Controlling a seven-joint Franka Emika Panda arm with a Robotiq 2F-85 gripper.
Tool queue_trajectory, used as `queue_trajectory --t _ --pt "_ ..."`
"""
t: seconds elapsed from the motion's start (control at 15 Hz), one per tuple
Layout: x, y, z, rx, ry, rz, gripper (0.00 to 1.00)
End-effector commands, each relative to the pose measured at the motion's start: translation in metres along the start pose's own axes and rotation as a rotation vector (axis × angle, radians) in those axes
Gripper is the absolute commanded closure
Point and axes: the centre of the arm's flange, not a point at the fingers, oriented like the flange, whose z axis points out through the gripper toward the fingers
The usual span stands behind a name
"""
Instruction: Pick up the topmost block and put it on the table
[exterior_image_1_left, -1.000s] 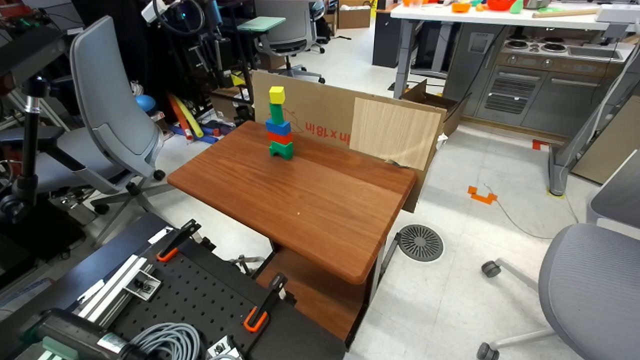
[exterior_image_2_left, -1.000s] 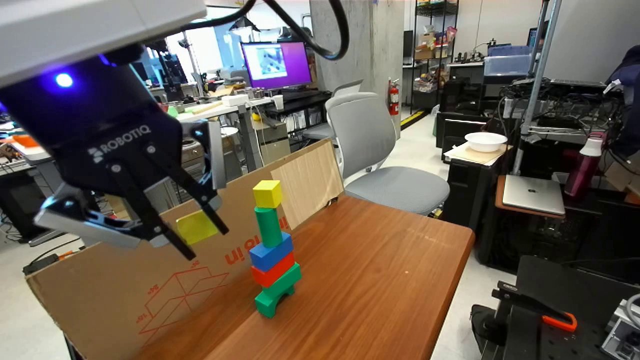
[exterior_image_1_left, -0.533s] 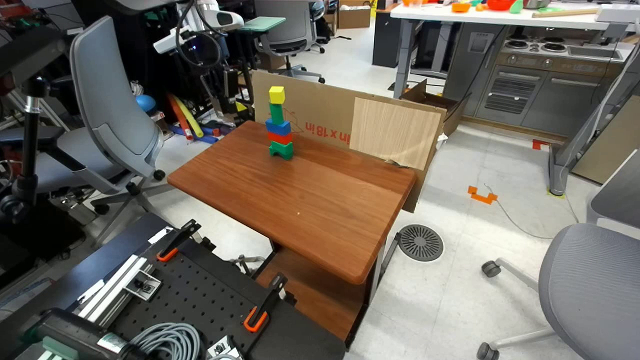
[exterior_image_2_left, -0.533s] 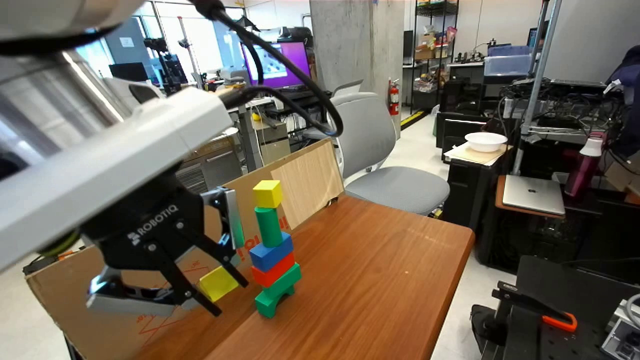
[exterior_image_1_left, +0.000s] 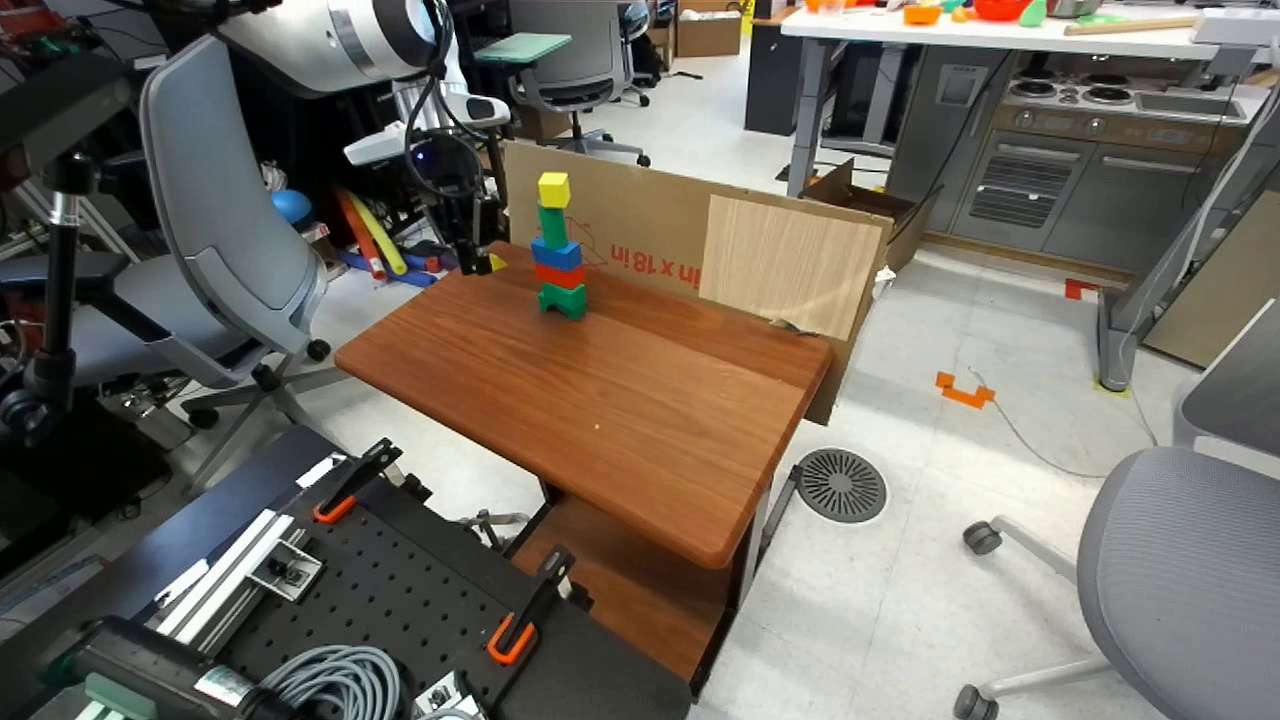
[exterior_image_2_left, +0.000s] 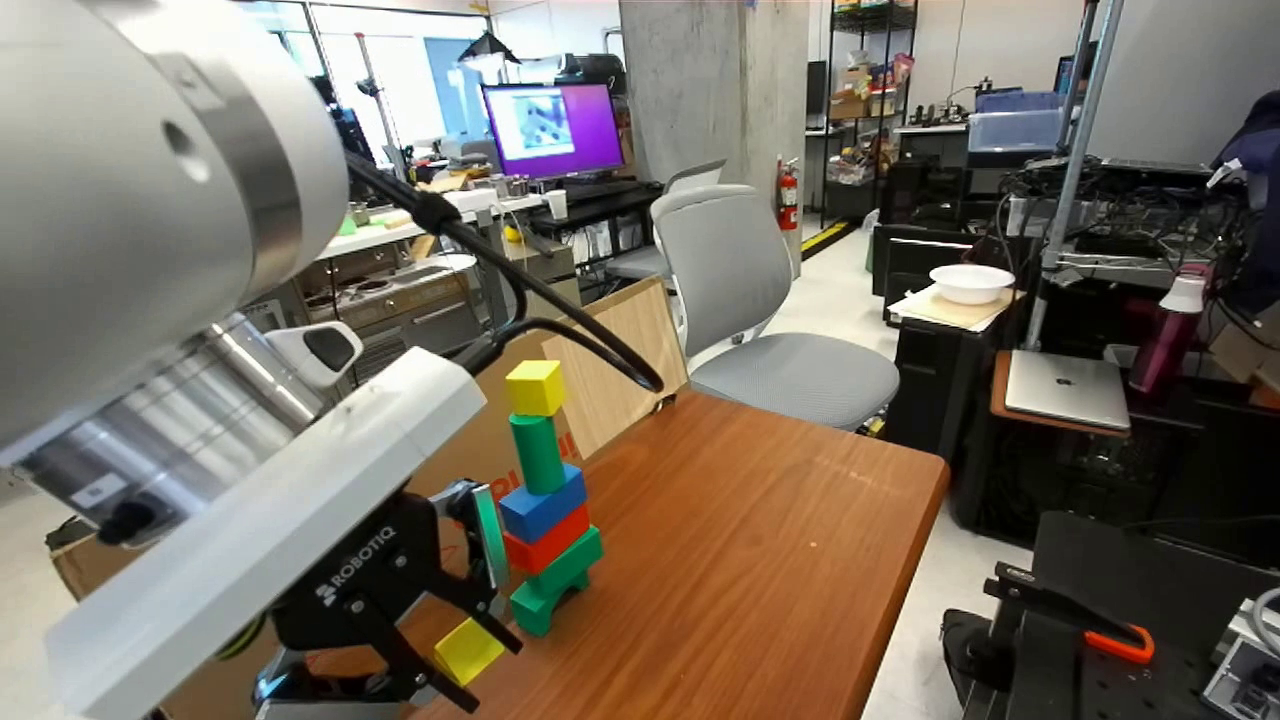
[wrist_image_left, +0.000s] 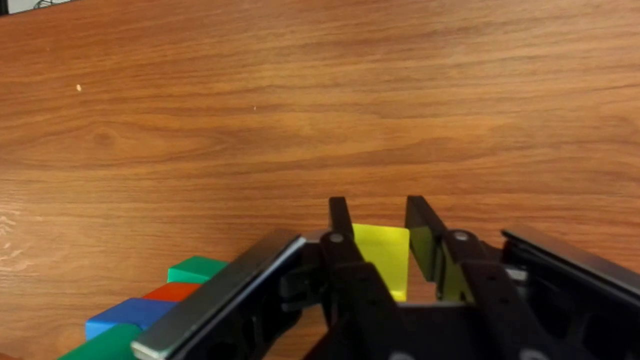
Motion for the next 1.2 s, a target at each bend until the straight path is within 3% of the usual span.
queue_trajectory --t 0.0,0.6,1.13 --pt "0.021 -0.015 0.004 -0.004 -0.017 -0.022 0.92" --pt "0.016 -0.042 0.033 -0.053 -0.066 -0.080 0.92" --pt "0.015 -0.044 0.045 -0.127 -0.228 -0.072 0.92"
